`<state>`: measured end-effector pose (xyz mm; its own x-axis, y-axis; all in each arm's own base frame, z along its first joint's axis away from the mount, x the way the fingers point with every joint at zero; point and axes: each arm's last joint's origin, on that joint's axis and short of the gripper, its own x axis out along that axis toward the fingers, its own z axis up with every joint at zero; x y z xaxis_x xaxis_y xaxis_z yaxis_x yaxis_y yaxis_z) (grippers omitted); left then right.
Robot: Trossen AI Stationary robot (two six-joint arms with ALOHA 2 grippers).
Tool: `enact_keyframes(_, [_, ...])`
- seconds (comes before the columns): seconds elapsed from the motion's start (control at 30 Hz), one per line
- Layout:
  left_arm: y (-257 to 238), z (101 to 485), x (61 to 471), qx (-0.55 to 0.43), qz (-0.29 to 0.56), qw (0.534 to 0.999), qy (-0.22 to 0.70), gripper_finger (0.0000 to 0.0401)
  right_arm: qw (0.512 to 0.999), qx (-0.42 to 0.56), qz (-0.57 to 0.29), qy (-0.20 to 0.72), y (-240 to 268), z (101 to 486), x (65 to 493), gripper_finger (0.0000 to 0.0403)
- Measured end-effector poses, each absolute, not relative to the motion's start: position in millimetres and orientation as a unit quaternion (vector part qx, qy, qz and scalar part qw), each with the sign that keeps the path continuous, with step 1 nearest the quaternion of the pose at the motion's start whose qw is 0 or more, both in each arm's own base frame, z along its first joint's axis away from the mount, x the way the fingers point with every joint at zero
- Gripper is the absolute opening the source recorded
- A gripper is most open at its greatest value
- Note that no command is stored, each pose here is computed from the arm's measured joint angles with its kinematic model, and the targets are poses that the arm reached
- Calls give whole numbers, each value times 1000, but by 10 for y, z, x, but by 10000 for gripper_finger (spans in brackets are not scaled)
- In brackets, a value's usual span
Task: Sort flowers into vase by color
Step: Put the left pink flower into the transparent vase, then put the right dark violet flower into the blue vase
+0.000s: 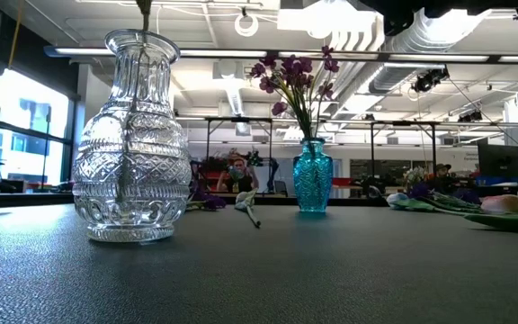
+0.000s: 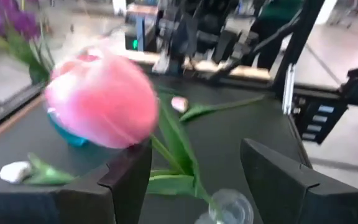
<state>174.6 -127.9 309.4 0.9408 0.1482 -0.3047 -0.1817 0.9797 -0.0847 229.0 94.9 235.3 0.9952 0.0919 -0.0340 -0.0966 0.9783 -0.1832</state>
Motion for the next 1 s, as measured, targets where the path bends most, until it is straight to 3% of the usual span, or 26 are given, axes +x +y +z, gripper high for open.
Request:
enact_keyframes(0.63, [-1258, 2908, 1843, -64, 51, 967, 242, 234, 995, -88, 49, 21, 950, 2338, 2289, 144])
enact_keyframes(0.9, [-1145, 2748, 1725, -75, 125, 939, 311, 234, 996, -57, 43, 60, 916, 2262, 2295, 144])
enact_keyframes(1.0, [-1086, 2702, 1671, -76, 172, 929, 319, 234, 994, -42, -2, 102, 843, 2181, 2302, 145])
